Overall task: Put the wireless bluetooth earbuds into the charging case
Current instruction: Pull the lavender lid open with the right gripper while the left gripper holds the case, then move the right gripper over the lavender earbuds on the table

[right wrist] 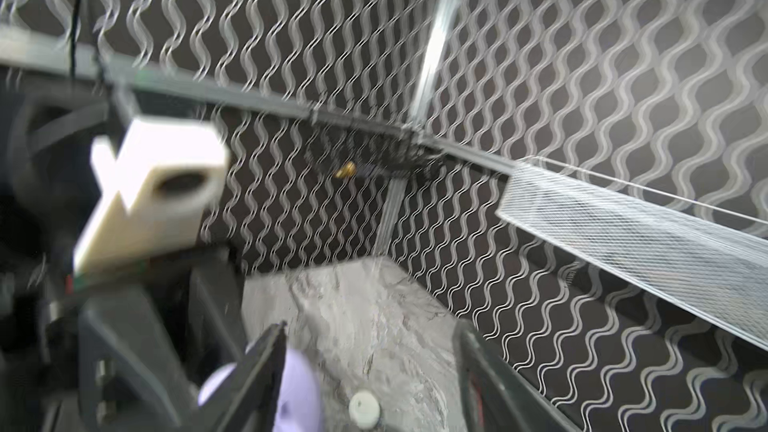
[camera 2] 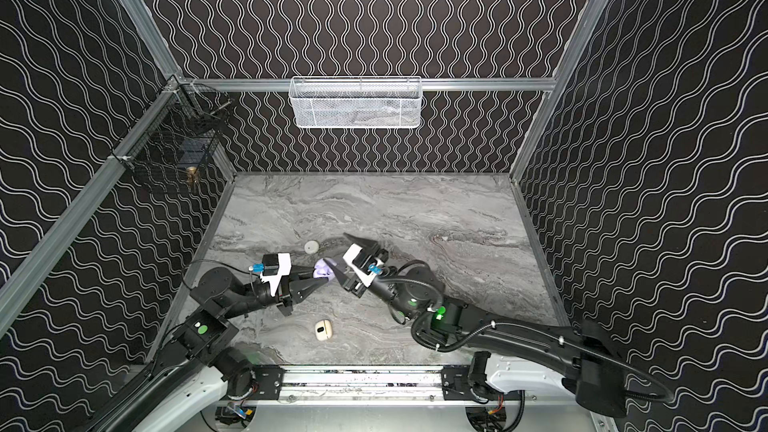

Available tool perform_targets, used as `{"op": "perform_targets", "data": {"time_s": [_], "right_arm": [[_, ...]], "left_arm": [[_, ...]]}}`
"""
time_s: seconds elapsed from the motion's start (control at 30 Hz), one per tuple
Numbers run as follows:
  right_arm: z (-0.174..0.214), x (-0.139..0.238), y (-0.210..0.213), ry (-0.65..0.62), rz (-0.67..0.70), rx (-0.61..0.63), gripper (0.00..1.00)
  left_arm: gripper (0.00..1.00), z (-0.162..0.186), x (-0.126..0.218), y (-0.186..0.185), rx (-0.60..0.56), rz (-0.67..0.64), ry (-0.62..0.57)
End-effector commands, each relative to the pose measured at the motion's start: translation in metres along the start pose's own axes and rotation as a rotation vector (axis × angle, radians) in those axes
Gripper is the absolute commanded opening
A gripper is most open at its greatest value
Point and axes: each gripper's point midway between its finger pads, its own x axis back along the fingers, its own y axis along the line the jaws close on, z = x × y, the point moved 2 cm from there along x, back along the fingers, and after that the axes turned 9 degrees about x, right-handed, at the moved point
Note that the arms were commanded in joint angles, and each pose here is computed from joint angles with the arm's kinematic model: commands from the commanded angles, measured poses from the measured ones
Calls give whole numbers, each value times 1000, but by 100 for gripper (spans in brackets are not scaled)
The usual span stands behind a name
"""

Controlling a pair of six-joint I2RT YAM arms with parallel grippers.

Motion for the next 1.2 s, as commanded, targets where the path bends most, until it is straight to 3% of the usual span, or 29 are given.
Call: {"op": "perform_targets", "data": {"time_s": [0.0,0.1,0.2,0.27,0.33,0.43,0.57,0.7,0.87,1.17], "right_arm": [[1,14,-30,51,151,-183,74],[15,34,-59,107,316,-324,75],[50,53,-87,225,508,-454,75],[79,66,-102,318,620,-545,75],[109,78,-107,426,672,-619,74],[152,93,-95,576,680,-653,77],[211,115,-76,762,678,-682,79],[259,125,-47,944,596,-758,73],[294,150,-33,1156,636,-729,65],[326,169,-20,1362,645,-649,60]], "left_arm": [[0,-32,-10,9,-15,-23,-123],[0,-15,-24,32,17,-86,-86],[0,11,-20,57,58,-199,-175],[0,27,-12,59,26,-202,-249],[0,40,-13,56,-17,-177,-230],[0,47,-23,48,-34,-106,-132],[0,57,-17,46,-75,-114,-129],[0,67,-24,54,-64,-130,-77],[0,66,-28,56,-70,-124,-69],[0,66,-25,59,-80,-159,-55]]}}
